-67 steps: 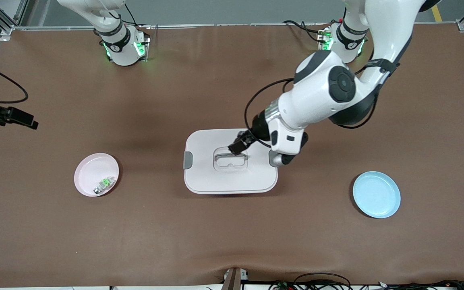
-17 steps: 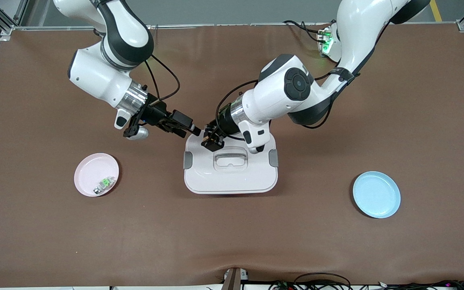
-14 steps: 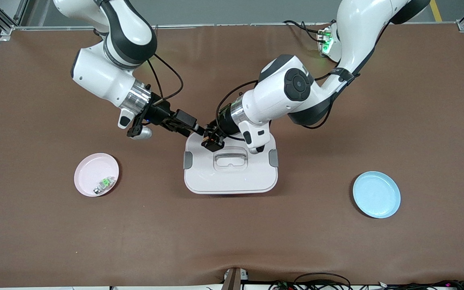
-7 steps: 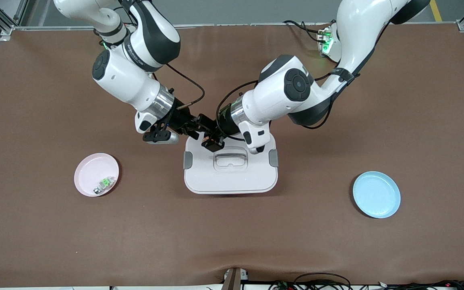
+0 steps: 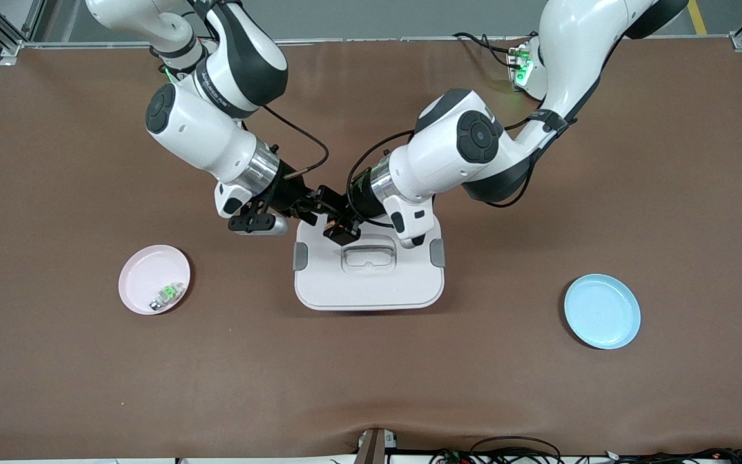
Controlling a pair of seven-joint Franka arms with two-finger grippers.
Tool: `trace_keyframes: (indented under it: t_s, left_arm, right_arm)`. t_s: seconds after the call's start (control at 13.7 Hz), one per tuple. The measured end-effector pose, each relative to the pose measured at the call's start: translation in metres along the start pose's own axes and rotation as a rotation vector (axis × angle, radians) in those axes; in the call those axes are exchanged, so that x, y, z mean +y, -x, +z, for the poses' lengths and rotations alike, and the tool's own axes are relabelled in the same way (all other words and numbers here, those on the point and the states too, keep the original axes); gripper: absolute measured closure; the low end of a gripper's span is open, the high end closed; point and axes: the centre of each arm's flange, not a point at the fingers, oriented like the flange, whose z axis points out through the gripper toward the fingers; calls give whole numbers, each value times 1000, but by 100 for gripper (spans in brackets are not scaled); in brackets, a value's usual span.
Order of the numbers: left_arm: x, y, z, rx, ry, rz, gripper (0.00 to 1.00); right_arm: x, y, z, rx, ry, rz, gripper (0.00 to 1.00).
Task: Transfer orange switch to right arm and place
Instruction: 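Grasp the orange switch with the right gripper, then open the left gripper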
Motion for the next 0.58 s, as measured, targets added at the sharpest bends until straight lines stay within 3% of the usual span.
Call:
trace_keyframes:
  t_s: [0.29,0.58]
  left_arm:
    - [0,-1,1,0,-2,-2,22]
    - [0,-3,4,2,-7,-5,22]
  right_arm:
    - [1,-1,1,0,2,1,2]
    - [0,-2,0,3,-1,1,22]
